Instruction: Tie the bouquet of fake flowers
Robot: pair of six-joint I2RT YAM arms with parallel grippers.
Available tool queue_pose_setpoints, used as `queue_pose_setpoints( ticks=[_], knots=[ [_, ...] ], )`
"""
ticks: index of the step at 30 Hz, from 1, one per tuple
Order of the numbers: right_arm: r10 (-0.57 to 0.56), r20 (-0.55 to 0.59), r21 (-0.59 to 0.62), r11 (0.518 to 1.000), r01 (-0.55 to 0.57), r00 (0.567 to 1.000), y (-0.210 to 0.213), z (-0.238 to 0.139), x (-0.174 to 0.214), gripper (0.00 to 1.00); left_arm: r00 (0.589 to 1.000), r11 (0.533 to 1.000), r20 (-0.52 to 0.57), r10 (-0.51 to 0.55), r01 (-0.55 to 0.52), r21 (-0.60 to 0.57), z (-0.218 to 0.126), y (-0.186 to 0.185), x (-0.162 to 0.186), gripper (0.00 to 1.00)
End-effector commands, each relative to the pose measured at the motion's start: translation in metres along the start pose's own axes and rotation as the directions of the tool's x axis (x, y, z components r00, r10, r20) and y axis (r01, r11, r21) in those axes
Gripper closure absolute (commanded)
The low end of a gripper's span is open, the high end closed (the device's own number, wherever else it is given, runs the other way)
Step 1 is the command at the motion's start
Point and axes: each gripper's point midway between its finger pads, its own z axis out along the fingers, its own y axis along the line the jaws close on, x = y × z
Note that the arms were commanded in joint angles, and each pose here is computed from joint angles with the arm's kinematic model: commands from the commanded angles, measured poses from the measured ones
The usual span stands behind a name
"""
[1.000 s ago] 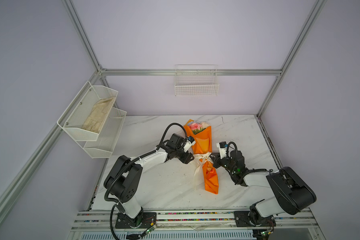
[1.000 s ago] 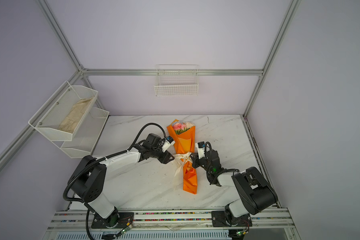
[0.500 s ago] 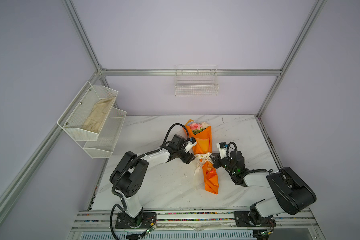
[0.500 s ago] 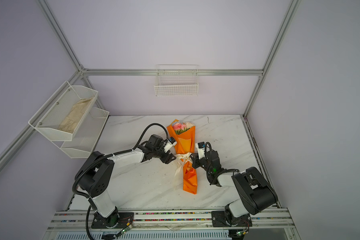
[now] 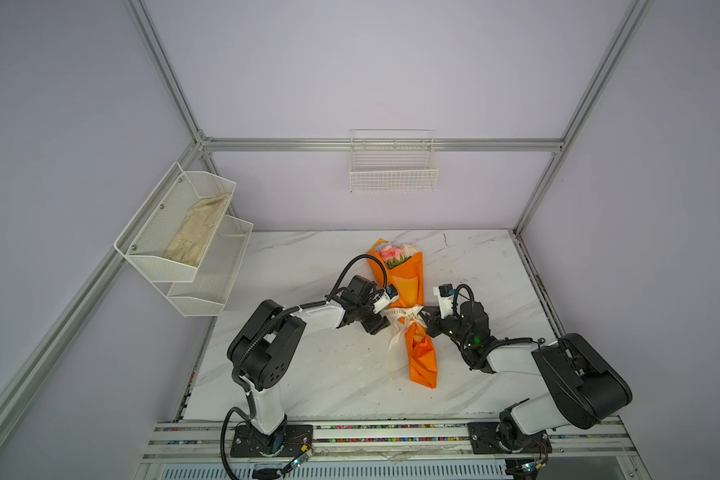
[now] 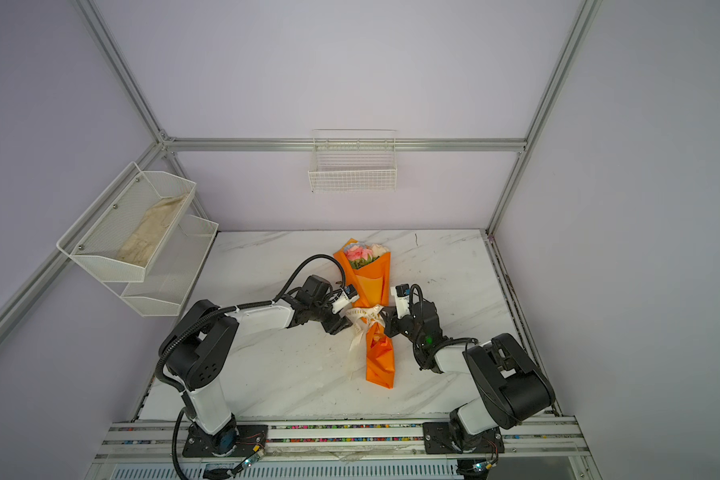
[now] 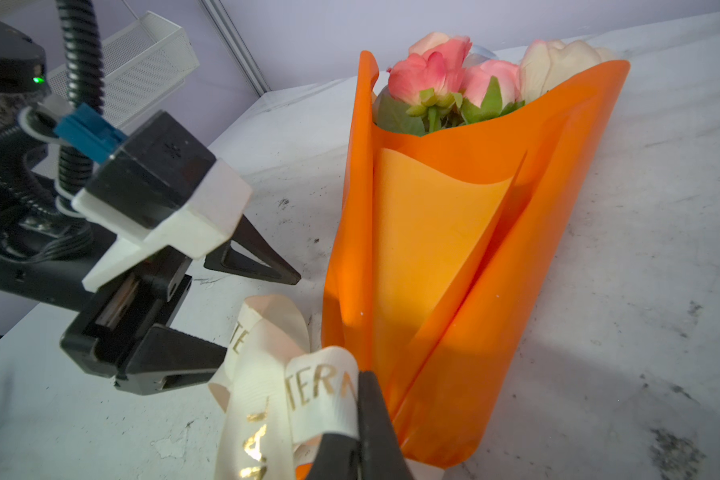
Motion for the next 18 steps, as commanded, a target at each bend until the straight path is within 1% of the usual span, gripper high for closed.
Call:
queue_pose_setpoints(
  ticks=[1,3,6,8,10,11,14,16,18],
  knots=[
    [0.011,-0.008,0.009,1.000,-0.011,1.000,0.000,0.001,0.000,0.94,0.996,0.999,0.068,0.050,-0.048,-0.026,-0.002,0.005,-0.026,0.39],
    [0.014,-0.008,0.013,1.000,-0.014,1.000,-0.001,0.000,0.000,0.94,0.996,0.999,0.074,0.039,-0.038,-0.023,-0.002,0.005,-0.029,0.46],
    [0.019,-0.009,0.019,1.000,-0.019,1.000,-0.001,0.000,0.000,0.94,0.997,1.000,0.077,0.022,-0.021,-0.014,-0.002,0.004,-0.029,0.62],
    [0.024,-0.012,0.022,0.999,-0.023,1.000,-0.001,-0.001,0.000,0.94,0.997,1.000,0.082,0.009,-0.007,-0.021,-0.005,0.004,-0.028,0.69],
    [0.028,-0.012,0.027,0.999,-0.028,1.000,-0.002,-0.002,0.000,0.94,0.995,1.000,0.098,0.000,0.002,-0.017,-0.008,0.002,-0.028,0.81],
    [0.031,-0.013,0.029,0.999,-0.031,0.999,-0.002,-0.002,0.000,0.94,0.994,1.000,0.106,-0.005,0.007,-0.019,-0.010,0.001,-0.028,0.85],
    [0.050,-0.012,0.050,0.998,-0.049,0.999,-0.005,-0.004,-0.002,0.94,0.992,0.997,0.122,-0.027,0.034,-0.062,-0.017,0.007,-0.029,0.97],
    [0.099,-0.013,0.083,0.992,-0.097,0.995,-0.009,-0.004,-0.004,0.94,0.992,0.995,0.118,-0.035,0.046,-0.090,-0.023,0.010,-0.028,0.99],
    [0.156,-0.014,0.117,0.981,-0.153,0.988,-0.014,-0.006,-0.003,0.94,0.995,0.994,0.092,-0.043,0.051,-0.093,-0.028,0.009,-0.024,1.00]
  ],
)
